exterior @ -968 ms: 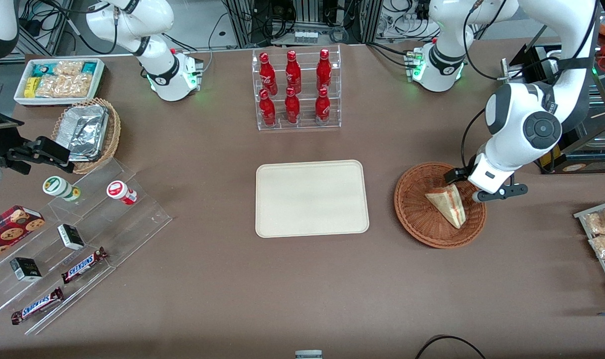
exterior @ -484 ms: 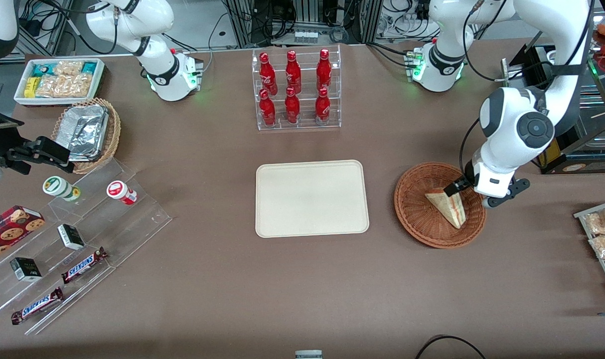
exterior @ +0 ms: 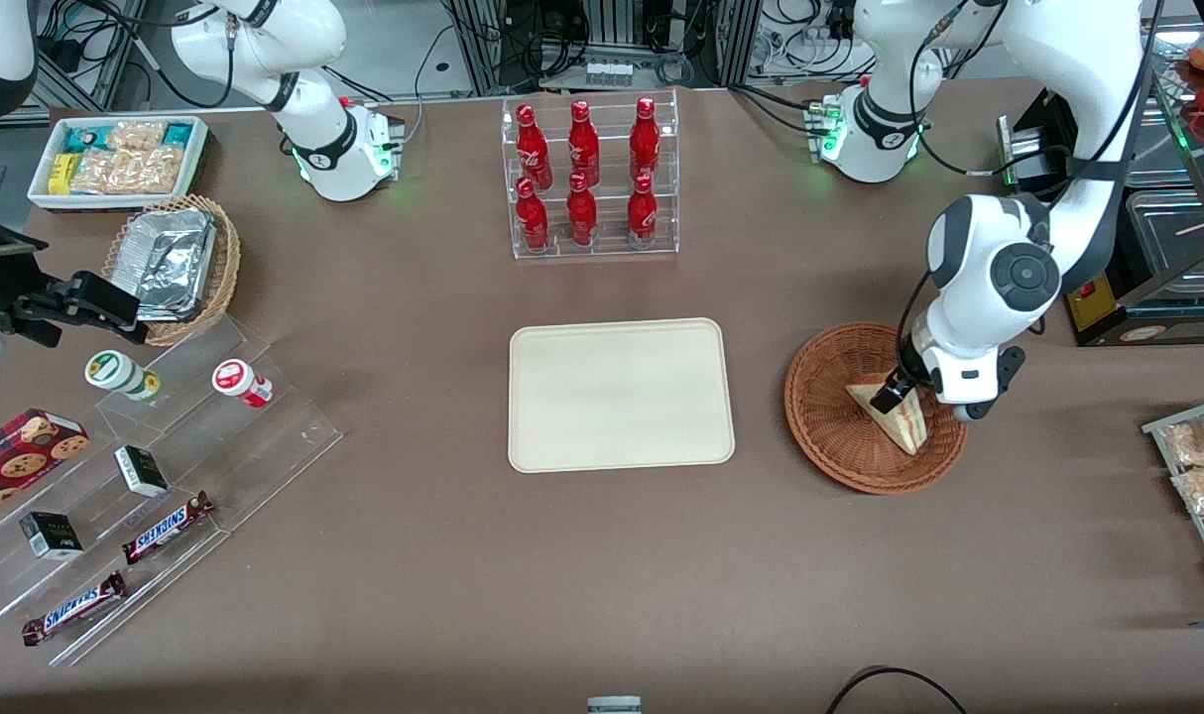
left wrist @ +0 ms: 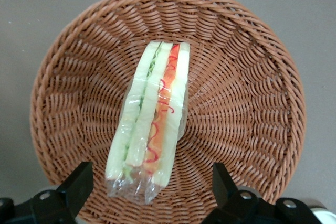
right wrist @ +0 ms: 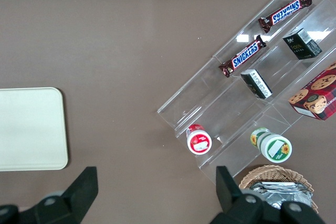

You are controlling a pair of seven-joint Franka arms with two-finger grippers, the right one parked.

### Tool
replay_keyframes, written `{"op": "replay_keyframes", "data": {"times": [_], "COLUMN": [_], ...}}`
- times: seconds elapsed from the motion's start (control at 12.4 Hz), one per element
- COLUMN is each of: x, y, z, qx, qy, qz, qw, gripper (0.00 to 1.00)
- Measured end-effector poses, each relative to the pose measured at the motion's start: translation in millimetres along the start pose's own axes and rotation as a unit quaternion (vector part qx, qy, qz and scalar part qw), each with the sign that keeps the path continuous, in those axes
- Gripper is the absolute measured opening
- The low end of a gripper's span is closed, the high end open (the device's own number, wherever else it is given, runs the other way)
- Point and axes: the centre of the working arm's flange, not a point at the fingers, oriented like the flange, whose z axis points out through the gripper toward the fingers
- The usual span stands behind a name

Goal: Place sandwich from basket to tray
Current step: 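Lower the left gripper and close it on the wrapped sandwich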

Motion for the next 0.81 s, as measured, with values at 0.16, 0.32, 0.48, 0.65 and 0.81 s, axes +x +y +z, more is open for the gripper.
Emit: {"op": "replay_keyframes", "data": {"times": [0.16,0.32,0.48,0.65,0.81], "x": [0.4,0.4,0.9,1.1,1.5], "y": [-0.9,-1.7,-2.4,-2.5,-2.0], "z": [9.5,17.0,21.1,21.2,20.4], "qx": [0.006,0.012,0.014,0.015,0.014], "qy": [-0.005,-0.009,-0.011,-0.011,-0.010], "qz": [-0.001,0.000,0.001,0.010,0.023], "qw": [1.0000,0.9999,0.9998,0.9998,0.9996], "gripper": [1.00,1.00,0.90,0.65,0.42]}}
